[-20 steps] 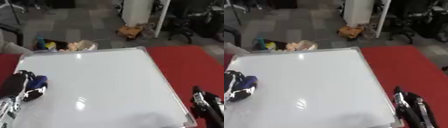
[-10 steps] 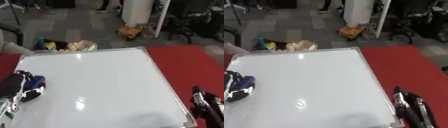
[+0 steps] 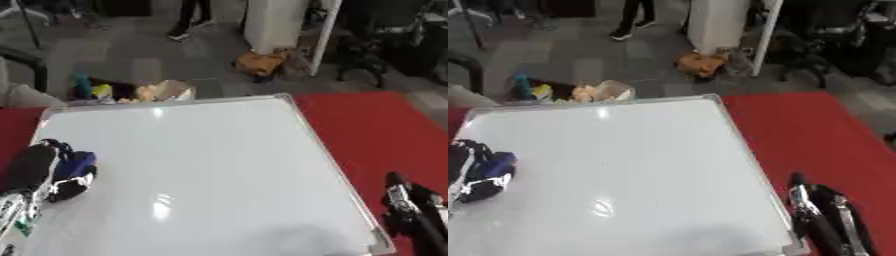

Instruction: Wipe the whiteboard clean with a brush.

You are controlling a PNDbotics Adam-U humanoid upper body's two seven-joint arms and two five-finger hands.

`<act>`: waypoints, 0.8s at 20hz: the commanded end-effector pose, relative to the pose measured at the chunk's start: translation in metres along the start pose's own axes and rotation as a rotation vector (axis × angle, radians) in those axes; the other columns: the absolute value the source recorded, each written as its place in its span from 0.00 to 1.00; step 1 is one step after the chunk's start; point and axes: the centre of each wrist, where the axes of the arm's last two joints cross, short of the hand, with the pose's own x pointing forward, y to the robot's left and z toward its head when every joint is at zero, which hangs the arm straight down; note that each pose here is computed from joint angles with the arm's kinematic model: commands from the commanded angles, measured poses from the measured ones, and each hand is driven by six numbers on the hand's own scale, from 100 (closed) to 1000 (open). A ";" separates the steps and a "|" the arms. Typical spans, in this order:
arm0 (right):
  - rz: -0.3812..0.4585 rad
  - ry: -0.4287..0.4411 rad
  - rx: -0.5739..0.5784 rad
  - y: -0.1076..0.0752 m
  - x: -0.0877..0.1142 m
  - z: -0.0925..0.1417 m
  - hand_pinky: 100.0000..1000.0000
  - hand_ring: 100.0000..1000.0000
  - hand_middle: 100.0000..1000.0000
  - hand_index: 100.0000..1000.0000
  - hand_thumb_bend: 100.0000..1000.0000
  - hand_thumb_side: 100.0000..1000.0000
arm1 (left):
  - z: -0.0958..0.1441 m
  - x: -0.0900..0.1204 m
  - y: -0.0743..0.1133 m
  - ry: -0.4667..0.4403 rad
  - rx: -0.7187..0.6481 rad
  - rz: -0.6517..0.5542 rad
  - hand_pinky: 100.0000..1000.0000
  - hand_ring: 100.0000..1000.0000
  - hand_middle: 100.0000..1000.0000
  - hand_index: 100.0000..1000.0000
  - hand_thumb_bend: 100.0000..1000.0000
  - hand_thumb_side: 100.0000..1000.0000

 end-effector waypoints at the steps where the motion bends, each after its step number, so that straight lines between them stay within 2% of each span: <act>1: 0.004 -0.030 0.005 -0.002 0.008 -0.003 0.00 0.00 0.00 0.32 0.00 0.50 | 0.004 0.022 -0.014 -0.084 -0.058 -0.010 0.50 0.47 0.41 0.50 0.35 0.28; 8: 0.004 -0.030 0.006 -0.002 0.008 -0.003 0.00 0.00 0.00 0.32 0.00 0.50 | 0.006 0.033 -0.016 -0.136 -0.073 -0.017 0.50 0.47 0.41 0.50 0.36 0.28; 11: 0.003 -0.031 0.007 -0.001 0.008 -0.003 0.00 0.00 0.00 0.32 0.00 0.50 | 0.009 0.048 -0.018 -0.207 -0.091 -0.020 0.50 0.47 0.41 0.50 0.35 0.28; 16: 0.003 -0.030 0.007 -0.001 0.008 -0.003 0.00 0.00 0.00 0.32 0.00 0.50 | 0.012 0.057 -0.020 -0.255 -0.110 -0.017 0.50 0.47 0.41 0.50 0.35 0.28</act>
